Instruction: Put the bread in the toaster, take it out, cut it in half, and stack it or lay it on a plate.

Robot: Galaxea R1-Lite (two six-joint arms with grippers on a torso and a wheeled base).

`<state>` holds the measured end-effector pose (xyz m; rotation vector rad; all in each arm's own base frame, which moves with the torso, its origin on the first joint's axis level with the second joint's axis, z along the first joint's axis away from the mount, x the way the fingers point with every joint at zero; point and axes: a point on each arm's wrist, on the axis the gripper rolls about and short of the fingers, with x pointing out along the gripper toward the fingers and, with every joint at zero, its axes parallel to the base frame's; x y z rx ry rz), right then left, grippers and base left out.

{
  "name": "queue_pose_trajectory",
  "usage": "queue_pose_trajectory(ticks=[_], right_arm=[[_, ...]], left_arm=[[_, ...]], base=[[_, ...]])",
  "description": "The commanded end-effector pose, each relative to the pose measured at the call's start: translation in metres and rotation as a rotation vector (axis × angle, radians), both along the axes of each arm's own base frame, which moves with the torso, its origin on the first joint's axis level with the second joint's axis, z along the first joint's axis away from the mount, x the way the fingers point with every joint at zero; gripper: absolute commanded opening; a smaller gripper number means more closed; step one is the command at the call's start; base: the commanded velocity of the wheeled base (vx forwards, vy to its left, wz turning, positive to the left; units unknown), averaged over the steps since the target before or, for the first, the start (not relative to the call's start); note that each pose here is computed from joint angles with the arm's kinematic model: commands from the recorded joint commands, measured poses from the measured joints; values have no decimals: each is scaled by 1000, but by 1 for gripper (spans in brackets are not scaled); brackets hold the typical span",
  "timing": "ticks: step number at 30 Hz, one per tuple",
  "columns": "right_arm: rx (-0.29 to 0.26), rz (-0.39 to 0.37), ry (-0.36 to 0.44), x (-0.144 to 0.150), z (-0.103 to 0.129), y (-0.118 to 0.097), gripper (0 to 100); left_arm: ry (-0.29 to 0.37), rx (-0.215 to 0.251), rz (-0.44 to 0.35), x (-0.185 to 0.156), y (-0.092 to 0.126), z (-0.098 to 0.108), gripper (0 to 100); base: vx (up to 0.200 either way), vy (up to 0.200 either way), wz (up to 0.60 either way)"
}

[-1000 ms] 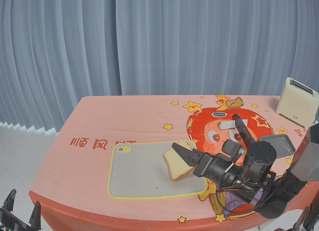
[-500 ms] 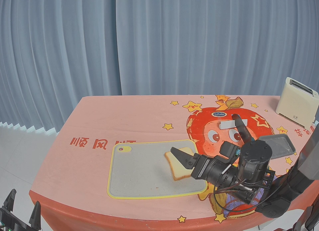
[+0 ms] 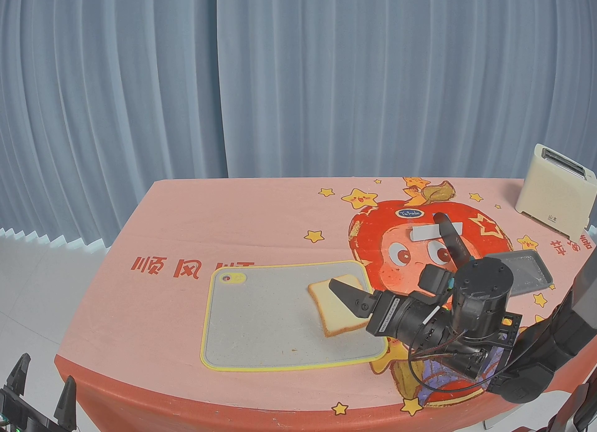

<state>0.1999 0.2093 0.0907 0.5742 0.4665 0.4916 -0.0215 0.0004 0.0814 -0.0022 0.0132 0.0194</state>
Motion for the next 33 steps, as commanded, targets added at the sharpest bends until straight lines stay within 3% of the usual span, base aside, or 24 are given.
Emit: queue_pose_trajectory(ticks=[1, 14, 22, 27, 28, 30, 33], right_arm=[[-2, -1, 3, -1, 0, -1, 100], [-24, 15, 33, -7, -8, 0, 100], [6, 46, 65, -15, -9, 5, 100], [99, 144, 120, -34, -6, 20, 100], [168, 186, 152, -40, 0, 25, 100], [273, 204, 129, -40, 14, 25, 100], [313, 201, 88, -36, 24, 20, 100]], left_arm=[[19, -1, 1, 1, 0, -5, 100], [19, -2, 1, 1, 0, -5, 100], [19, -2, 1, 1, 0, -5, 100], [19, -2, 1, 1, 0, -5, 100], [19, -2, 1, 1, 0, -5, 100], [19, -2, 1, 1, 0, -5, 100], [19, -4, -7, 1, 0, -5, 100]], base=[[0, 0, 0], [0, 0, 0], [0, 0, 0], [0, 0, 0], [0, 0, 0], [0, 0, 0], [0, 0, 0]])
